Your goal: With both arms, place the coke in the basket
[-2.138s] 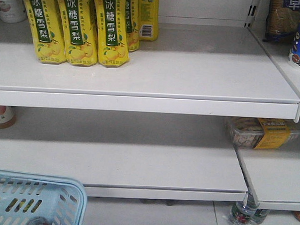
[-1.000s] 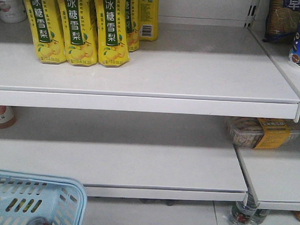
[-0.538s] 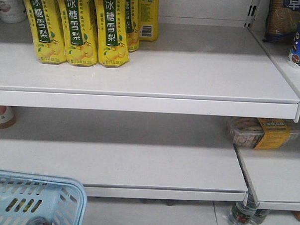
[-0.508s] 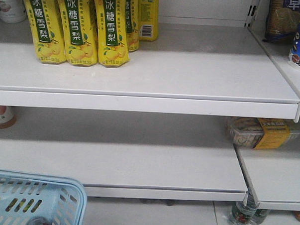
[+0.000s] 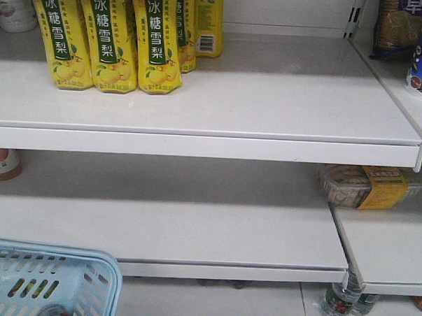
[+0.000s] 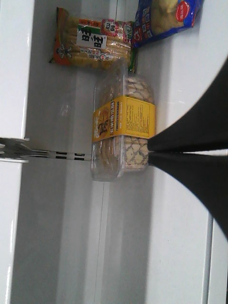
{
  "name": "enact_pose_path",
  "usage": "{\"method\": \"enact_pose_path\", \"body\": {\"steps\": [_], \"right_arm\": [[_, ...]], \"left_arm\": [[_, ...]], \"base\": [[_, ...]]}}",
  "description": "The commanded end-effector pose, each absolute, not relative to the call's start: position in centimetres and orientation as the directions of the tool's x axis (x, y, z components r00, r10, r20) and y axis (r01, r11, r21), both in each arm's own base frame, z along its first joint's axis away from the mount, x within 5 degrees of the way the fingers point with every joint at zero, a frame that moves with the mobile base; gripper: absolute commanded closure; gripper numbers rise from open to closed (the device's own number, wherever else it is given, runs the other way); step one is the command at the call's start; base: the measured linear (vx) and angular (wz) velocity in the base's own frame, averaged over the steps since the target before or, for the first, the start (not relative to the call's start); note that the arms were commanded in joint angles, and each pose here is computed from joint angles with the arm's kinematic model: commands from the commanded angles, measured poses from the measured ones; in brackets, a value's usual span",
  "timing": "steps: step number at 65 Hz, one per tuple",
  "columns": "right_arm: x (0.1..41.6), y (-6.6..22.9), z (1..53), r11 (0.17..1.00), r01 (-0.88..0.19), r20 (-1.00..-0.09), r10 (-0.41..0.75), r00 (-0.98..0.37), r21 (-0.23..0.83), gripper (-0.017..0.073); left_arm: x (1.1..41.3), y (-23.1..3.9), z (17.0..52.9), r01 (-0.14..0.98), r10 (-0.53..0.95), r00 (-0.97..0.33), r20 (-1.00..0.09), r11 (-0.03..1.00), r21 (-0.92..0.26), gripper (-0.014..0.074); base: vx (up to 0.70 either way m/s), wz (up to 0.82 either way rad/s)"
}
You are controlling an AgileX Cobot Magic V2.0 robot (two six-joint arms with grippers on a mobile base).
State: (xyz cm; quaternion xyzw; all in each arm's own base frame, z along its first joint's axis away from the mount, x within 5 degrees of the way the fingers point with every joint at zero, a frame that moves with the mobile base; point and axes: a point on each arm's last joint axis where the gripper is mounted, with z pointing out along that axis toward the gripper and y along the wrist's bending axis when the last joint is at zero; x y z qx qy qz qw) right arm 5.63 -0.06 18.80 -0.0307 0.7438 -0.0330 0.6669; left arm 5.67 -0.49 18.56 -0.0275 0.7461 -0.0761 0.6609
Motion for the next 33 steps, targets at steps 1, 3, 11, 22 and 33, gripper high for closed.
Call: {"method": "enact_pose_path", "body": {"steps": [1, 3, 11, 22, 33], "right_arm": [[5.61, -0.07, 19.26, 0.995, 0.007, -0.994, -0.103, -0.033, -0.103, 0.0569], [5.61, -0.07, 19.26, 0.995, 0.007, -0.994, -0.103, -0.033, -0.103, 0.0569], [5.61, -0.07, 19.26, 0.995, 0.007, -0.994, -0.103, -0.033, -0.103, 0.0569], [5.61, -0.07, 19.26, 0.995, 0.007, -0.994, -0.103, -0.033, -0.103, 0.0569], [5.61, -0.07, 19.26, 0.995, 0.007, -0.994, -0.103, -0.033, -0.103, 0.0569]], "left_arm": [[5.41, -0.43, 20.82, 0.082, -0.171, 0.035, -0.985, 0.982, -0.168, 0.0600], [5.41, -0.43, 20.82, 0.082, -0.171, 0.035, -0.985, 0.982, -0.168, 0.0600], [5.41, -0.43, 20.82, 0.082, -0.171, 0.035, -0.985, 0.982, -0.168, 0.0600], [5.41, -0.43, 20.82, 0.082, -0.171, 0.035, -0.985, 0.982, -0.168, 0.0600], [5.41, -0.43, 20.82, 0.082, -0.171, 0.035, -0.985, 0.982, -0.168, 0.0600]], "base": [[0.00, 0.00], [0.00, 0.00], [0.00, 0.00], [0.00, 0.00], [0.00, 0.00]]}}
